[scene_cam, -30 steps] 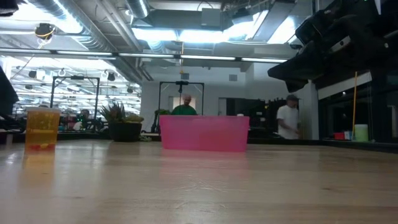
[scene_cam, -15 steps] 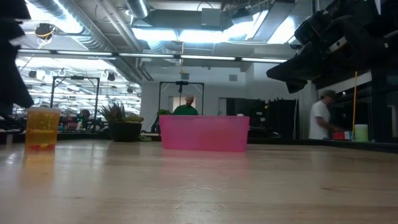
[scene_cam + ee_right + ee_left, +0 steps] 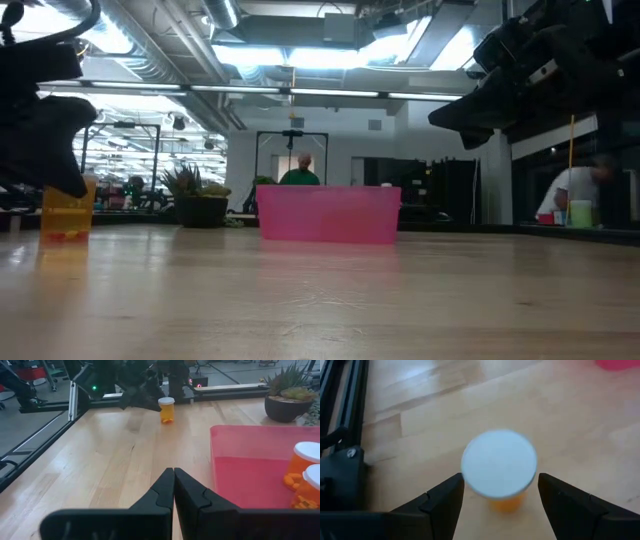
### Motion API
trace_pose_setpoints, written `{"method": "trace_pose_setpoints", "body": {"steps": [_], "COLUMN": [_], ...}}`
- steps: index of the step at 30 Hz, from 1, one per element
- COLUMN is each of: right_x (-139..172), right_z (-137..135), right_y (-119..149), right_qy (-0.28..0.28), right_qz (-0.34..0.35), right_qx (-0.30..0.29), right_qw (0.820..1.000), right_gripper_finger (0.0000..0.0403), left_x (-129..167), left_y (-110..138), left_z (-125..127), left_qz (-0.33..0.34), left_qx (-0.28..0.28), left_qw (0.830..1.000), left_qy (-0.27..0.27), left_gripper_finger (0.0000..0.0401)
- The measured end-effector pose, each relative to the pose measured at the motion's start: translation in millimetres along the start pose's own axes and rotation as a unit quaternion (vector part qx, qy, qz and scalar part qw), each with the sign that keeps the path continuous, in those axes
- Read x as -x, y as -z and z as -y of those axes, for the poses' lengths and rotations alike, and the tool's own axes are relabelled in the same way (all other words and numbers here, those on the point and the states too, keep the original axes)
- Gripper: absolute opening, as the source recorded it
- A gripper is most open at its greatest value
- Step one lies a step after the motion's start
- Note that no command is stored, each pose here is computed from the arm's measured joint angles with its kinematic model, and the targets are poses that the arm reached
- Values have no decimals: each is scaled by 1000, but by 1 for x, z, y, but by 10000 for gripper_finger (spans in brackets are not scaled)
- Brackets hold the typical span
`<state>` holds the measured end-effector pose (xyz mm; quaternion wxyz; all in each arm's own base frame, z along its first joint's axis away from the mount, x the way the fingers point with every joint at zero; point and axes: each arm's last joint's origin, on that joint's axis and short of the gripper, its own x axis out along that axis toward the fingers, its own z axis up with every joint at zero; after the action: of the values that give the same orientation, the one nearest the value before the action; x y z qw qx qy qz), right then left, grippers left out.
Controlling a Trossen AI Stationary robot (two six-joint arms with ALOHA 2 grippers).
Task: Pick and place pill bottles into a basket
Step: Put the orange pill bottle into the red bin
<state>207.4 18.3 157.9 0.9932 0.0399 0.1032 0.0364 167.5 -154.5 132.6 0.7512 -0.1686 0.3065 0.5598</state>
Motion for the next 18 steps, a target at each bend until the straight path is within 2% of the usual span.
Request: {"method": "trace_pose_setpoints", "body": {"steps": [18], "right_x": [0], "right_z": [0], "right_y": [0], "right_qy": [0], "right_qz": [0], "right_qx": [1], "right_qw": [1000], "right_gripper_finger": [16], "left_x": [-15], "left_y": [-14], "left_z": [9], "left_qz": [7], "left_qx": [4], "left_qw": [1000], "left_qy": [-24], "left_gripper_finger": [249]}}
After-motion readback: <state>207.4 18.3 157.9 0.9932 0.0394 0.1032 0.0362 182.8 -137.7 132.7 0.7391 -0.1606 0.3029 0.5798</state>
